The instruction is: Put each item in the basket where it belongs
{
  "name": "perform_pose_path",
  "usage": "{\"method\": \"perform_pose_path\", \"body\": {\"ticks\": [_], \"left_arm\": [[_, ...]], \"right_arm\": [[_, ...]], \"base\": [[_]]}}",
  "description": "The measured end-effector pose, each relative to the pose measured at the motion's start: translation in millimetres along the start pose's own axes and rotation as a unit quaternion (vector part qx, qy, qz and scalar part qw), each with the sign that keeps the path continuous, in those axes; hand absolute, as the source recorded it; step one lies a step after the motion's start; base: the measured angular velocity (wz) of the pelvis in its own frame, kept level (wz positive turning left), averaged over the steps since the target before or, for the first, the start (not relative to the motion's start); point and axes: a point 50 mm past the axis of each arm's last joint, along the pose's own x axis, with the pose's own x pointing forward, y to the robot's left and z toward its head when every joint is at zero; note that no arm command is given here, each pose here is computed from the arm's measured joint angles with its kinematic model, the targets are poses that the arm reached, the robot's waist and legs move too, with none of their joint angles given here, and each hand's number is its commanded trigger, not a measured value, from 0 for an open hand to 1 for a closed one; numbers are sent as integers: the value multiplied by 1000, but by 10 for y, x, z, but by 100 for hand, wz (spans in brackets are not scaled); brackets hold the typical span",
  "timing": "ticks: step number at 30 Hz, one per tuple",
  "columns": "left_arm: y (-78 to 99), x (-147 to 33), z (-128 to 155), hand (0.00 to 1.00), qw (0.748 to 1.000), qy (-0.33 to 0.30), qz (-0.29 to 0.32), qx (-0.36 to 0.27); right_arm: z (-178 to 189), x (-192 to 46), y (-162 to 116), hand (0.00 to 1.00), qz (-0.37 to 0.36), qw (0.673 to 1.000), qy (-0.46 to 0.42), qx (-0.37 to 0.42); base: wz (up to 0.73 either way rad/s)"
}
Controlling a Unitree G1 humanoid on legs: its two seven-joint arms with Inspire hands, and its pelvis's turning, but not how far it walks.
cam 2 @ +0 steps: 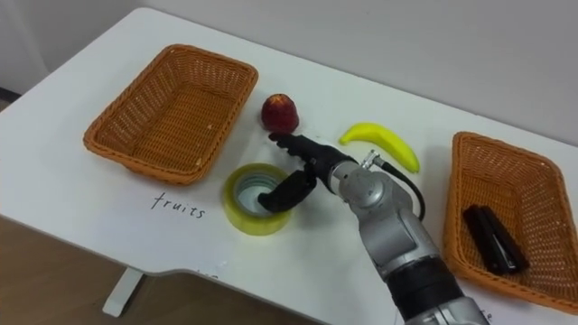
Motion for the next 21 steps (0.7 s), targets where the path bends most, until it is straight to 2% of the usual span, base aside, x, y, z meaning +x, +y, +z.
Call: {"method": "perform_pose_path", "body": {"ticks": [2, 3, 4, 5, 6, 21], "left_arm": [[8, -2, 14, 0, 1000, 0, 0, -1], [14, -4, 24, 0, 1000, -2, -2, -1], [16, -5, 29, 0, 1000, -3, -1, -1], [22, -7, 40, 0, 1000, -4, 0, -1], [28, -7, 48, 0, 1000, -6, 1, -2], [44, -7, 54, 0, 1000, -3, 4, -1]], "right_arm": [[-1, 0, -1, 0, 0, 1000, 1, 0], [0, 0, -2, 18, 1, 1000, 2, 1], [1, -1, -2, 70, 2, 1000, 2, 1], [6, 0, -8, 95, 3, 1000, 3, 0], [10, 0, -12, 100, 4, 1000, 3, -2], [-9, 31, -113, 100, -32, 992, 59, -103]], "base": [[0], [0], [0], [0], [0], [1]]}}
